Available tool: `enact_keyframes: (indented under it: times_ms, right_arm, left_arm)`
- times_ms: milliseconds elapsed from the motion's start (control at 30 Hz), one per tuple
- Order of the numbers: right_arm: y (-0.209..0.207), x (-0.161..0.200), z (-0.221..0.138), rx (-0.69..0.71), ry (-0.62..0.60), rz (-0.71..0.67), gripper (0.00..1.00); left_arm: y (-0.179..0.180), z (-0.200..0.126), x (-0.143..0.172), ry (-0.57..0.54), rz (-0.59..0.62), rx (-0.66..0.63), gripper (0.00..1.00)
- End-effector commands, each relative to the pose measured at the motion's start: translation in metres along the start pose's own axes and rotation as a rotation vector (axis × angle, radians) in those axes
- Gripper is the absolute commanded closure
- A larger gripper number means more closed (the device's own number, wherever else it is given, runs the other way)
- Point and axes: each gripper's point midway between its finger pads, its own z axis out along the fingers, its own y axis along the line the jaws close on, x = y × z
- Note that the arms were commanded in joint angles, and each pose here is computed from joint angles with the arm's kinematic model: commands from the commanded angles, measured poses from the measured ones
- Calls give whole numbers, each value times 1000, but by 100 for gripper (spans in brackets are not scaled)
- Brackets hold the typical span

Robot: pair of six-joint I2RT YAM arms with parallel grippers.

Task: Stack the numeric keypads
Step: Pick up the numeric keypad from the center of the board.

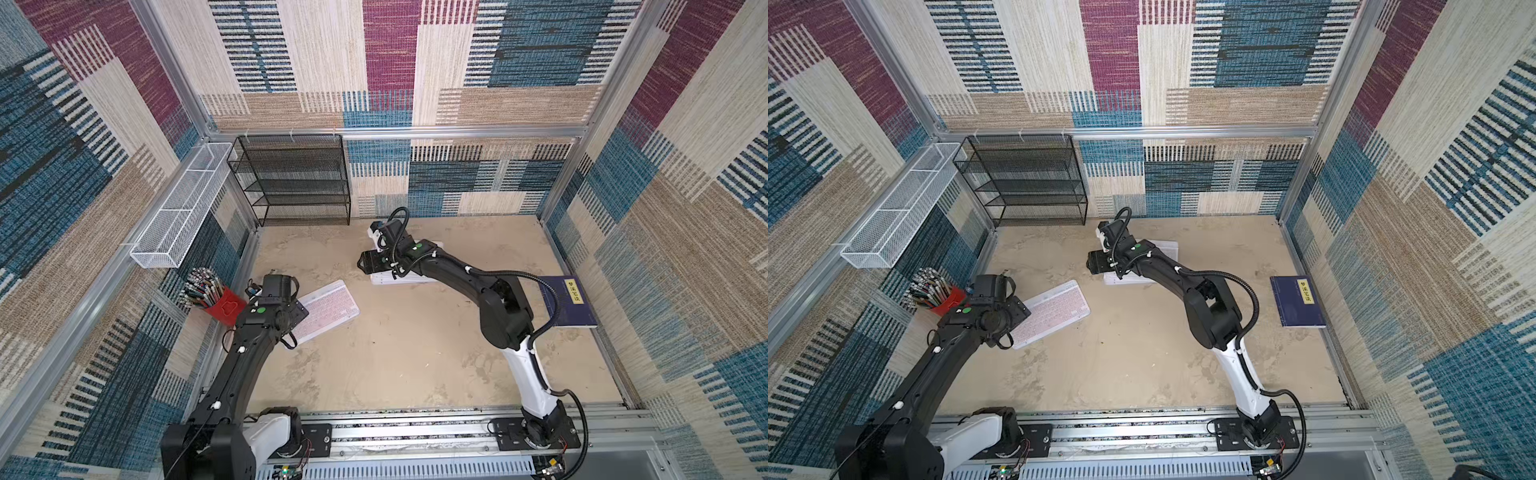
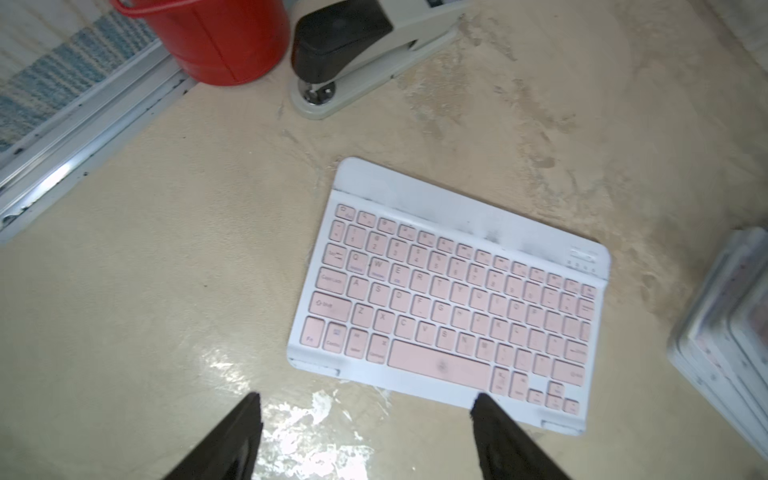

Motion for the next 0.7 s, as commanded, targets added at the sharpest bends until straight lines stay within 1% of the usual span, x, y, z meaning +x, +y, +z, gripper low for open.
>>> enact_keyframes:
  times_ms: [0, 67, 133, 233, 367, 533, 667]
  right_arm:
    - [24, 8, 12, -77, 30, -25, 18]
    - [30, 15, 21, -120, 61, -19, 15]
    - [35, 22, 30, -158, 95, -14, 15]
    - [39, 27, 38, -172, 115, -11, 16]
    - [36, 36, 47, -167, 155, 9, 20]
    - [36, 50, 56, -189, 204, 35, 21]
    - [31, 60, 57, -157, 239, 60, 23]
  left_arm:
    - [6, 12, -4, 2, -14, -12, 18]
    - [5, 23, -4, 17, -25, -12, 17]
    - [8, 33, -6, 30, -42, -27, 17]
    - [10, 44, -12, 23, -61, -44, 17]
    - [12, 52, -19, 19, -63, -63, 17]
    - [11, 66, -21, 51, -78, -51, 18]
    - [7, 77, -24, 60, -81, -50, 18]
